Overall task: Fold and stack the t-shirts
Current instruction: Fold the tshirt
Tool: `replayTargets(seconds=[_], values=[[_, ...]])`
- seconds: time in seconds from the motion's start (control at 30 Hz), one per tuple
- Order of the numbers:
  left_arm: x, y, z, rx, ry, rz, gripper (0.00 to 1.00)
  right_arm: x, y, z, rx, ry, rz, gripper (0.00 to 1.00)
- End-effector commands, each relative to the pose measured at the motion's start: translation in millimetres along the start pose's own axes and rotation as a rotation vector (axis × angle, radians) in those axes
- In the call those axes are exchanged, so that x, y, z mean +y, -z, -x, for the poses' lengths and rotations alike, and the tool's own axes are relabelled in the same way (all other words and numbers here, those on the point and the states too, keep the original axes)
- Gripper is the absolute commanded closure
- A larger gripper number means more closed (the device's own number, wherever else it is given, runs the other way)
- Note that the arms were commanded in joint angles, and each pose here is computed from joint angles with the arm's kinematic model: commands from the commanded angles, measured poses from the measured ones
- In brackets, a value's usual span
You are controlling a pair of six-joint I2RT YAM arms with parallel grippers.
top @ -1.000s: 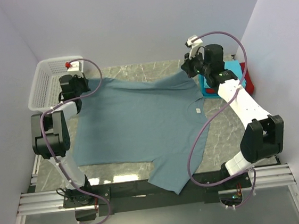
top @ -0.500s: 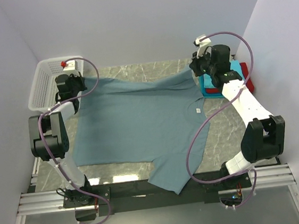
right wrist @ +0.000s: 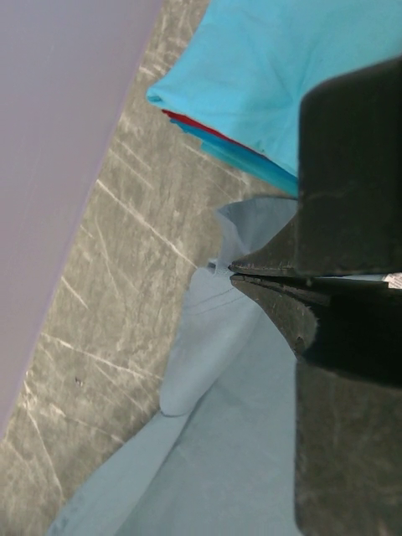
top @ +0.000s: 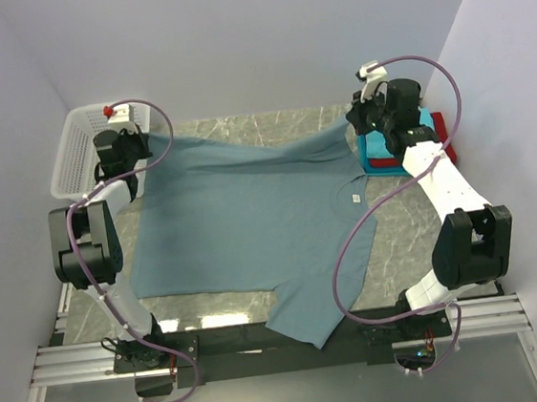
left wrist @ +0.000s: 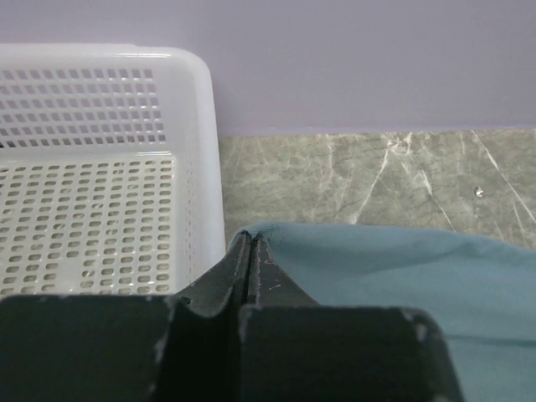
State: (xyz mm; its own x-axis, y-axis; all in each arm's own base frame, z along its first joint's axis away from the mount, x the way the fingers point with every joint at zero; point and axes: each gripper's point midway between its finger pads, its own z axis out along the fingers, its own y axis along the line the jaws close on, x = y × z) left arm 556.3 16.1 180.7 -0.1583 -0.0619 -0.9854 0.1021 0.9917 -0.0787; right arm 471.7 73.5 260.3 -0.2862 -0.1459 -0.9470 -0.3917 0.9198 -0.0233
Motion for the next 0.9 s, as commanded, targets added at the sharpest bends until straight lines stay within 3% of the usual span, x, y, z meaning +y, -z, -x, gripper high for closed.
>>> replayTargets(seconds=[0.0, 0.3, 0.5, 0.67, 0.7, 0.77, 0.8, 0.87], values=[[-10.8, -0.4, 41.3, -0.109, 0.006, -0.068, 1.00, 10.0, 10.1, 27.7, -0.096, 0.020, 0.055, 1.00], [-25.1, 12.5, 46.0, -0.122, 0.009, -0.133, 1.00, 26.8, 9.6, 30.8, -0.092, 0.024, 0.122, 1.00], [-39.5, 38.3, 84.5, -0.202, 0.018, -0.174, 1.00, 29.0, 37.3, 77.6, -0.162, 0.118, 0.079, 1.00], [-68.1, 93.6, 148.8, -0.338, 0.039, -0.248, 1.00, 32.1, 112.8, 154.9, -0.315, 0.231, -0.009, 1.00], [-76.3, 121.3, 179.3, -0.405, 0.027, -0.254, 1.00, 34.2, 127.8, 166.4, -0.343, 0.247, -0.022, 1.00], [-85.2, 152.8, 202.6, -0.456, 0.034, -0.265, 1.00, 40.8, 175.6, 198.6, -0.428, 0.294, -0.059, 1.00], [-96.2, 190.8, 233.0, -0.540, 0.014, -0.277, 1.00, 44.2, 192.7, 208.5, -0.455, 0.307, -0.068, 1.00], [-103.5, 230.0, 253.5, -0.597, 0.021, -0.272, 1.00, 55.5, 240.1, 234.5, -0.516, 0.337, -0.079, 1.00]])
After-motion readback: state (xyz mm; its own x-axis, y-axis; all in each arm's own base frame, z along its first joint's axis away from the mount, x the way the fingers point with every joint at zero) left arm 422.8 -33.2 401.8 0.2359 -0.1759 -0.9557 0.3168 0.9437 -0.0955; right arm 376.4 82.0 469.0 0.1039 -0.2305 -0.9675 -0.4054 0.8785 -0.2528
